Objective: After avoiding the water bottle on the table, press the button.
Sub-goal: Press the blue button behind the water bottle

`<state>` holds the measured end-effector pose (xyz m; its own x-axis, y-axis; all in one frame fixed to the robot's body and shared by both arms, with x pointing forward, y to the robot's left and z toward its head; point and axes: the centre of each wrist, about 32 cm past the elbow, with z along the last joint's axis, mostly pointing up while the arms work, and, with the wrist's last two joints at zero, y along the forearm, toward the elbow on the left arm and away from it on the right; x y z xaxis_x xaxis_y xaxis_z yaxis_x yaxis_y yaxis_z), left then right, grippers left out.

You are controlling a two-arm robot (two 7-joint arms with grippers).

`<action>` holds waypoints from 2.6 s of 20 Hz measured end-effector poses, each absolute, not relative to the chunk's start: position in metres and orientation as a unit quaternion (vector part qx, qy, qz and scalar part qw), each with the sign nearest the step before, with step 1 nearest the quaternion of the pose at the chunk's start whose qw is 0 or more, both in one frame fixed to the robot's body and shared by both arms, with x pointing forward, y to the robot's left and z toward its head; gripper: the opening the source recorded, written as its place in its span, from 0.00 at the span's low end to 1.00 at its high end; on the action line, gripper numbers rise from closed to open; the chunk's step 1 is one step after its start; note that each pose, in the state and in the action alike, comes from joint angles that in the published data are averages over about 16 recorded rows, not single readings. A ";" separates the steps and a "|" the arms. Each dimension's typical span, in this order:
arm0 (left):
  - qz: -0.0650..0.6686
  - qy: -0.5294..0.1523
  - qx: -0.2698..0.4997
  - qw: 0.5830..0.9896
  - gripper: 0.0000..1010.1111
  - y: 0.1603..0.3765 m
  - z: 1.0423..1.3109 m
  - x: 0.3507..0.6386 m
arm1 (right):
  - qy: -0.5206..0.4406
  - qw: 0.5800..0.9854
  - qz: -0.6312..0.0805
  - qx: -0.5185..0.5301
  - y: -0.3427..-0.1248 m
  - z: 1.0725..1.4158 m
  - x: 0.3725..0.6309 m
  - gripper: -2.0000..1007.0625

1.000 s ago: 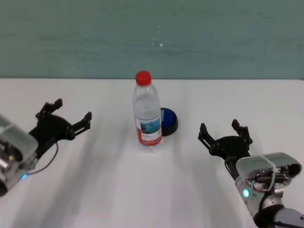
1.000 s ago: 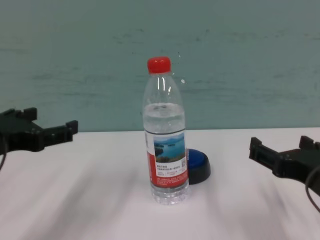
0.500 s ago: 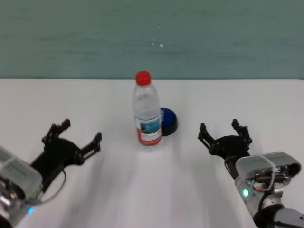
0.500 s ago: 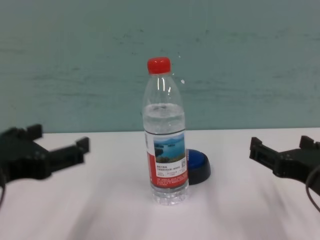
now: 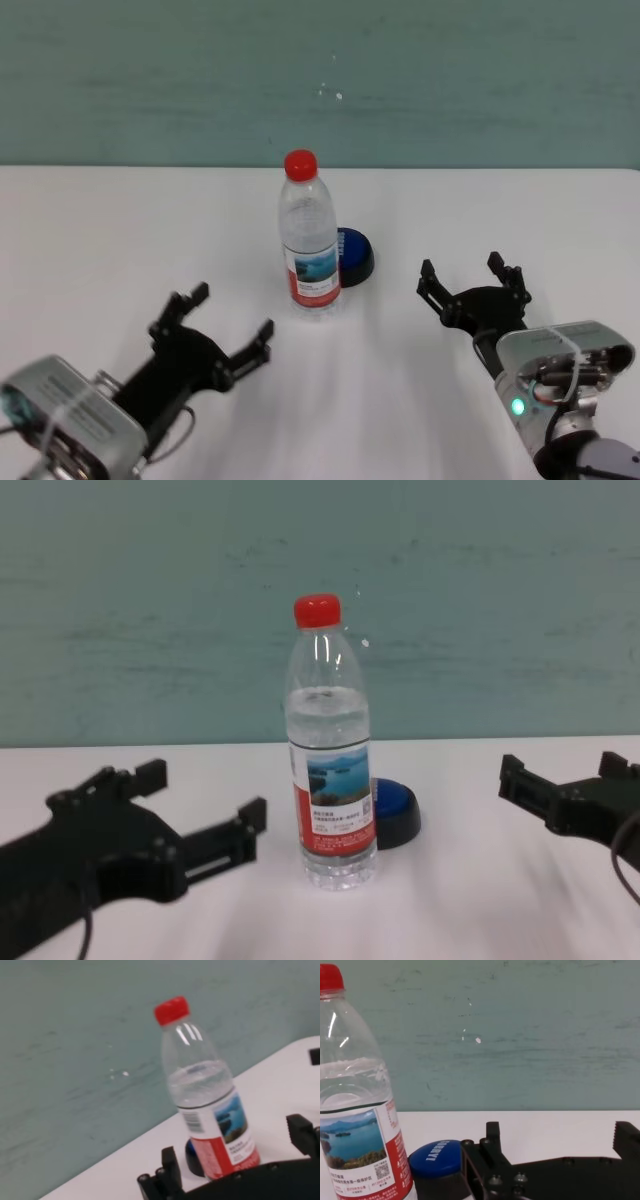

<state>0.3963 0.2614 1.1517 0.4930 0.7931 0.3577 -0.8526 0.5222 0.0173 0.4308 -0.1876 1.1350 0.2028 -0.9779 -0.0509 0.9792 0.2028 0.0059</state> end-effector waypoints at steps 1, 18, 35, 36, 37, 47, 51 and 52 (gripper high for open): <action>0.477 -0.156 0.095 0.860 0.99 0.260 1.150 0.395 | 0.018 0.775 -0.631 0.018 -0.188 1.135 0.431 1.00; 0.502 -0.141 0.065 0.851 0.99 0.264 1.116 0.390 | 0.018 0.775 -0.631 0.018 -0.188 1.135 0.431 1.00; 0.493 -0.148 0.082 0.853 0.99 0.263 1.114 0.394 | 0.018 0.775 -0.631 0.018 -0.188 1.135 0.431 1.00; 0.493 -0.148 0.082 0.853 0.99 0.263 1.114 0.394 | 0.018 0.775 -0.631 0.018 -0.188 1.135 0.431 1.00; 0.494 -0.148 0.083 0.853 0.99 0.263 1.114 0.394 | 0.018 0.775 -0.631 0.018 -0.188 1.135 0.431 1.00; 0.493 -0.148 0.083 0.853 0.99 0.263 1.114 0.394 | 0.018 0.775 -0.631 0.018 -0.188 1.135 0.431 1.00; 0.493 -0.148 0.083 0.853 0.99 0.263 1.114 0.394 | 0.017 0.776 -0.630 0.020 -0.188 1.136 0.431 1.00; 0.493 -0.148 0.083 0.853 0.99 0.263 1.114 0.394 | 0.016 0.777 -0.629 0.022 -0.188 1.137 0.431 1.00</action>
